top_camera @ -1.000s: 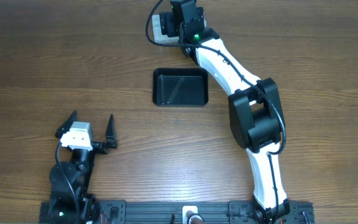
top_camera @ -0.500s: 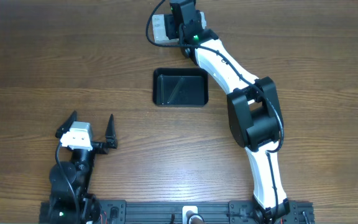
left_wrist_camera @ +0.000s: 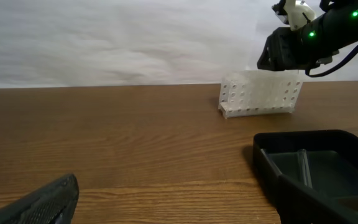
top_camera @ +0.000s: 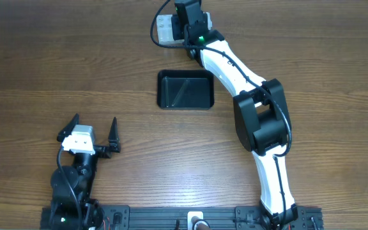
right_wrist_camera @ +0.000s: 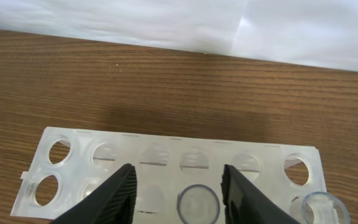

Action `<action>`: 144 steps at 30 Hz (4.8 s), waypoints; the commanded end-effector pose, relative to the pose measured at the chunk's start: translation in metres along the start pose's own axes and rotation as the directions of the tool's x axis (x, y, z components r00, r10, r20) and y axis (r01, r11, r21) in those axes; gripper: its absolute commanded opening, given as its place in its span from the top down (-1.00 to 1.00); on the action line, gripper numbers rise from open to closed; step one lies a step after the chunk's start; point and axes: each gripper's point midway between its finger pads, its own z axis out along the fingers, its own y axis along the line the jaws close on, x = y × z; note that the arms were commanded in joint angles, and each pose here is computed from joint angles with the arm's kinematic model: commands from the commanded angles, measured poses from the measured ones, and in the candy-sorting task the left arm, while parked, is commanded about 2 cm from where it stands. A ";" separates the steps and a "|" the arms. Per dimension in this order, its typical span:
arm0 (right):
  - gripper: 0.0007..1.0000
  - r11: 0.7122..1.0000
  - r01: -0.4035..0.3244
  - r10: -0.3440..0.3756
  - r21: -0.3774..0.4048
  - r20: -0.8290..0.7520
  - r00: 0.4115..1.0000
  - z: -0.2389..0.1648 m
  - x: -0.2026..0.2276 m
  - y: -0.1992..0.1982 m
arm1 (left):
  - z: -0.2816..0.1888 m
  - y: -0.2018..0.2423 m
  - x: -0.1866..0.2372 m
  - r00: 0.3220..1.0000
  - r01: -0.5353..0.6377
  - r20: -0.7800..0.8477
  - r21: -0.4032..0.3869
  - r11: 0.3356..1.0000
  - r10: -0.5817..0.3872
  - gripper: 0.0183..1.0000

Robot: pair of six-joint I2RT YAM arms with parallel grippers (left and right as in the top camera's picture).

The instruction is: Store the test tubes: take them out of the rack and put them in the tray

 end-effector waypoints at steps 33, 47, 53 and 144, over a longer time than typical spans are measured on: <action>0.81 0.999 -0.008 0.006 0.033 0.056 0.998 -0.010 -0.023 0.000 | 0.000 -0.001 0.001 1.000 -0.011 0.003 0.008 1.000 0.011 -1.00; 0.82 0.999 -0.035 0.039 -0.017 0.349 0.936 -0.156 -0.162 -0.009 | 0.000 -0.001 0.001 1.000 -0.011 0.003 0.008 1.000 0.011 -1.00; 0.83 0.995 0.004 0.026 -0.100 0.294 0.955 -0.218 -0.164 -0.005 | 0.000 -0.001 0.001 1.000 -0.011 0.003 0.008 1.000 0.011 -1.00; -0.80 0.971 0.114 -0.133 0.212 0.078 0.988 -0.016 -0.007 -0.068 | 0.000 -0.001 0.001 1.000 -0.011 0.003 0.008 1.000 0.011 -1.00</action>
